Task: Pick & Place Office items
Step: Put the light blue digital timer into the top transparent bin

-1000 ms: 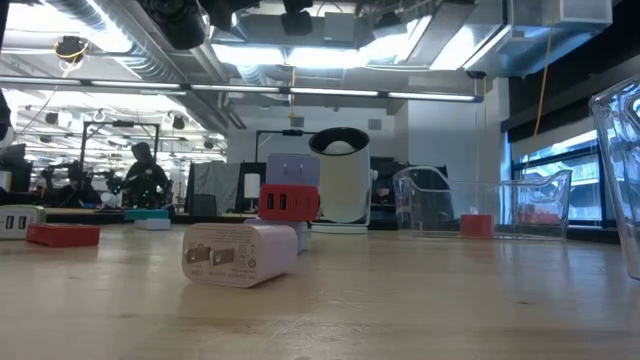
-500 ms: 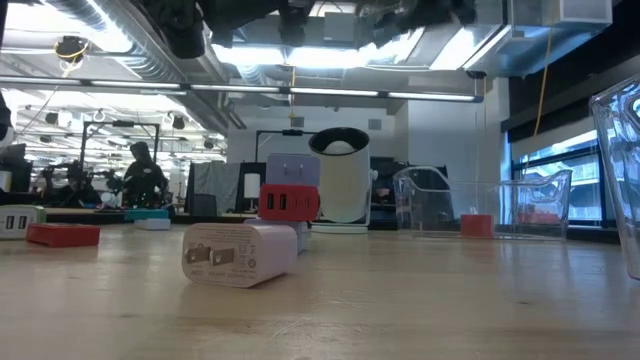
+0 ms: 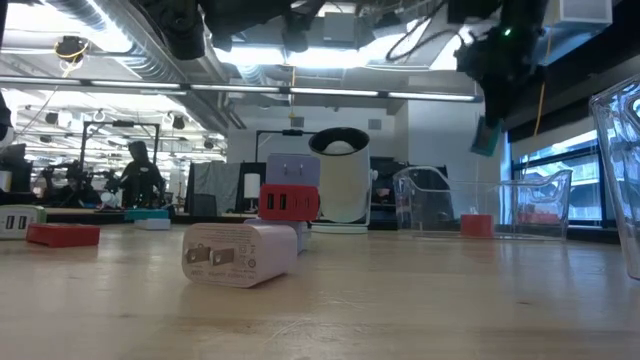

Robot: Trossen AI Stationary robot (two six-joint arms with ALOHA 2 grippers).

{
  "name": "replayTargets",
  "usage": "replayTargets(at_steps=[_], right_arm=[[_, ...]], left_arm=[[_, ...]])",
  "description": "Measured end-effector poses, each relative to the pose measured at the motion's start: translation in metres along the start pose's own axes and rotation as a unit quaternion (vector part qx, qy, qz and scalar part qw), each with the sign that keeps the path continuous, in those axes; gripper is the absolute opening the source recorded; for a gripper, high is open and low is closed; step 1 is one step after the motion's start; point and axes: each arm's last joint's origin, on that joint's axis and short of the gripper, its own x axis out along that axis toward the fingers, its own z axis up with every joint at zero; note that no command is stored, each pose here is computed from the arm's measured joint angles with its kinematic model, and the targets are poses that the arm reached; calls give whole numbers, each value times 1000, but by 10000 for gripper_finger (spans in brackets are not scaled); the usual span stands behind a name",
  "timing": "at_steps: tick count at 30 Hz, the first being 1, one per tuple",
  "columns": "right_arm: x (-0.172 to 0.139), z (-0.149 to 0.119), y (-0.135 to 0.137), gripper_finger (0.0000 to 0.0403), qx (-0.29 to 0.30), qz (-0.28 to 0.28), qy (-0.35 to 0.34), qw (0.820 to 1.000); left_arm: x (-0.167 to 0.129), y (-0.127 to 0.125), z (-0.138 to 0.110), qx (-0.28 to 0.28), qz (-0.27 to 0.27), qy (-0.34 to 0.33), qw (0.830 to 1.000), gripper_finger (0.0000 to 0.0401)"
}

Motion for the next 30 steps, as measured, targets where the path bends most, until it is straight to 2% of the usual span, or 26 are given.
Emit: replayTargets(at_steps=[4, 11, 16, 22, 30], right_arm=[[23, 12, 1, 73, 27, -9, 55, 998], [58, 27, -4, 73, 2, -42, 117, 992], [74, 34, -12, 73, -1, -57, 142, 988], [95, 34, -23, 73, 11, -65, 164, 984], [119, 26, -26, 82, 39, -27, 159, 986]], left_arm=[[0, 0, 0, -18, -7, 8, 1000, 253], [0, -2, -2, -53, -30, 38, 997, 253], [0, -3, -3, -67, -44, 59, 995, 253], [-1, -8, -1, -68, -68, 43, 994, 253], [-1, -9, 0, -67, -75, 37, 994, 253]])
